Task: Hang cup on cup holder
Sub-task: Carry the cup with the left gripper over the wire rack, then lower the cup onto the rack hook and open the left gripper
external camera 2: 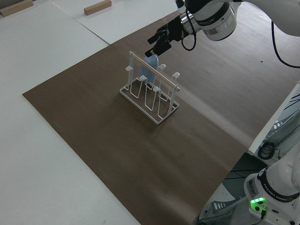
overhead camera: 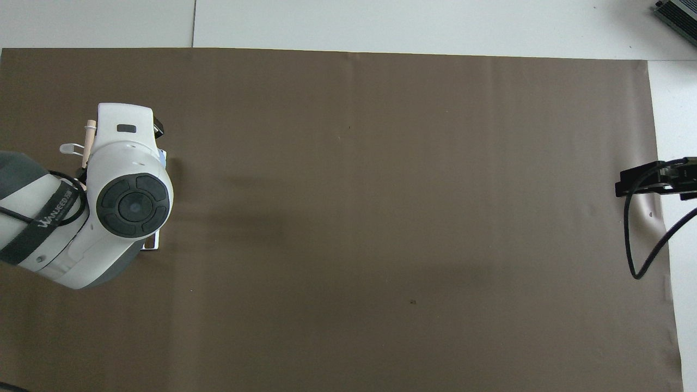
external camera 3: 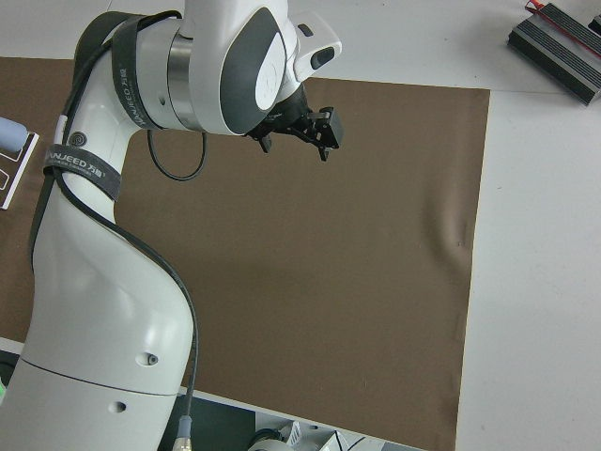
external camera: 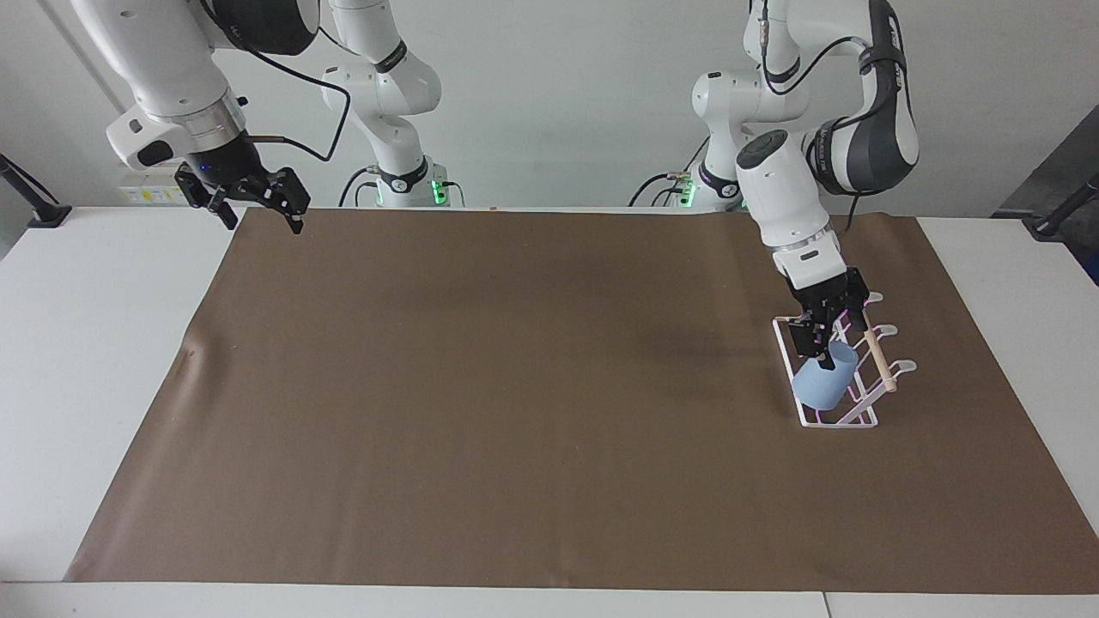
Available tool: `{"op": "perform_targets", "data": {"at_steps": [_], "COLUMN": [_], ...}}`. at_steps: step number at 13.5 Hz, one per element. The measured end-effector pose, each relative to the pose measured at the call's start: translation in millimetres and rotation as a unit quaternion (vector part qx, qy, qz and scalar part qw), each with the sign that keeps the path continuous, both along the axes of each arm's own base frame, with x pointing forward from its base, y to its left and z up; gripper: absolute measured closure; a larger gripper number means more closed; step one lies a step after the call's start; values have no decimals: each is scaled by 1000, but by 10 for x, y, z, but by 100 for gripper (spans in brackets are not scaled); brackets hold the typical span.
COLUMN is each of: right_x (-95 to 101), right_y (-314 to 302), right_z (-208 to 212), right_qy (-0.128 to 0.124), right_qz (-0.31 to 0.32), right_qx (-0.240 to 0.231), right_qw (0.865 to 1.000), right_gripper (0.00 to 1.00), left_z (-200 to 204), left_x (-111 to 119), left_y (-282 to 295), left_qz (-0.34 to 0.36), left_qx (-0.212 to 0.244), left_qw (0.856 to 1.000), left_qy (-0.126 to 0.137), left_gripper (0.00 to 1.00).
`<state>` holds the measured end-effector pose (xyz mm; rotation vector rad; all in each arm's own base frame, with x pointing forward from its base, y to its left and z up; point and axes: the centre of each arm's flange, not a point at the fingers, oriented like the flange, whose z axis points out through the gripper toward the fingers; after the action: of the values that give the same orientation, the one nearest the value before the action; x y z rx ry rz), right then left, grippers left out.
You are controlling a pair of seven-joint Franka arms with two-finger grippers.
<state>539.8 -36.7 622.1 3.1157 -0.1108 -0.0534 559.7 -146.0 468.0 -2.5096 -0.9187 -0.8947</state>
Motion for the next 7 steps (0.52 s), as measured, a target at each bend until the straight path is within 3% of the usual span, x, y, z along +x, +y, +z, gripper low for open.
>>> {"op": "perform_targets", "data": {"at_steps": [4,7], "right_x": [3,6], "right_y": [0,0], "right_z": [0,1], "right_qy": [-1,-3], "right_qz": [0,0], "right_qx": [0,0], "right_qw": [1000,1000], "right_gripper": [0,0], "left_z": [512,819], "left_x": [-20,-40], "left_y": [-153,38], "left_qz": [17,-21], "left_qx": [-53,-95], "left_qw": [997,989], "left_qy": [59,109], "left_gripper": [0,0]}}
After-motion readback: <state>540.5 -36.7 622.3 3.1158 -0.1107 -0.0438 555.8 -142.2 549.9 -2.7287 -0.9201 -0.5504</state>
